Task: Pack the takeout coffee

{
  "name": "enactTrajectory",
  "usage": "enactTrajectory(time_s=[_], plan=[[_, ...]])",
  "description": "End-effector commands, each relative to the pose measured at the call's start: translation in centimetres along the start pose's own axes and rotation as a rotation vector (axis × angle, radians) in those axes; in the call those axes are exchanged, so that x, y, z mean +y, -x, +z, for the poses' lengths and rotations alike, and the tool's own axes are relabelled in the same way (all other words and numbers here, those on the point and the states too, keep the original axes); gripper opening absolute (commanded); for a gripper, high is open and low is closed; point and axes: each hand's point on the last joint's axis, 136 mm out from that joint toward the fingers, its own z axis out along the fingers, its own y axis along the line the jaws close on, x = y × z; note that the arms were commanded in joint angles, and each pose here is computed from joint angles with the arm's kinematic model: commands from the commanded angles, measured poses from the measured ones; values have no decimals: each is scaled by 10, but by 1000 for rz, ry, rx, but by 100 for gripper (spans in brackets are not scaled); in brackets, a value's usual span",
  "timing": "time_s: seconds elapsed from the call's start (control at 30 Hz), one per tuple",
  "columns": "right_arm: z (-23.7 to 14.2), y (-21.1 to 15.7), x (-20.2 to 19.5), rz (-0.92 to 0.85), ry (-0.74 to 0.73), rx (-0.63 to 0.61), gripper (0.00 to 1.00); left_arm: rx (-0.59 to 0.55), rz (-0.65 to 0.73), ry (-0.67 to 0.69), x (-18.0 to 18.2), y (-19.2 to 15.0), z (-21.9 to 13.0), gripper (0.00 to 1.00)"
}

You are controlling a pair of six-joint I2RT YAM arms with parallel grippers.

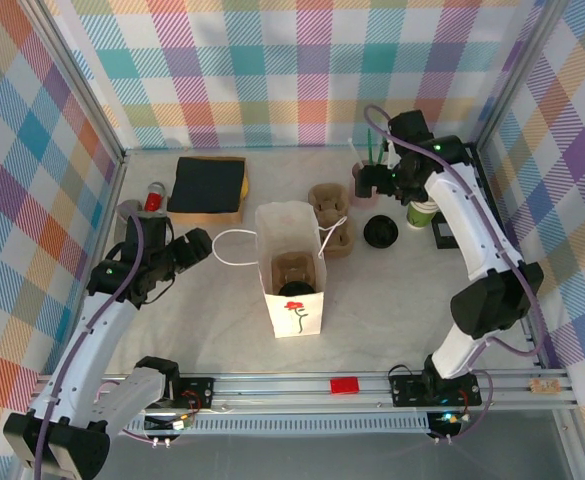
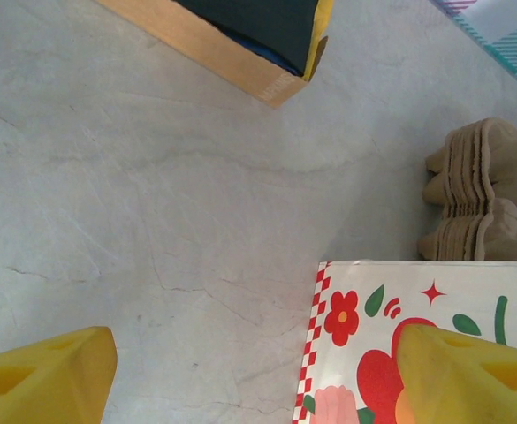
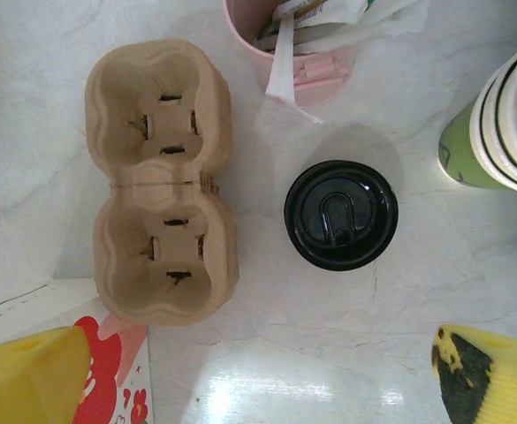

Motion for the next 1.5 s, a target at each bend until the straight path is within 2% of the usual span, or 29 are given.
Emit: enactTrajectory(time_s=[0.0, 0.33, 0.6, 0.87, 1.47], plan=[[11, 1, -1, 43, 24, 22, 99, -12, -13, -20, -1, 3, 2, 82], [42, 5, 1, 73, 43, 70, 98, 9, -14, -10, 6, -7, 7, 82], [61, 10, 3, 88, 47, 90, 96, -19, 1, -77, 4, -14, -1, 82], [77, 14, 7, 101, 55, 112, 92, -26, 8, -75, 8, -19, -7, 83], [88, 23, 11, 111, 66, 118, 86, -55, 26, -106, 7, -20, -19, 82]])
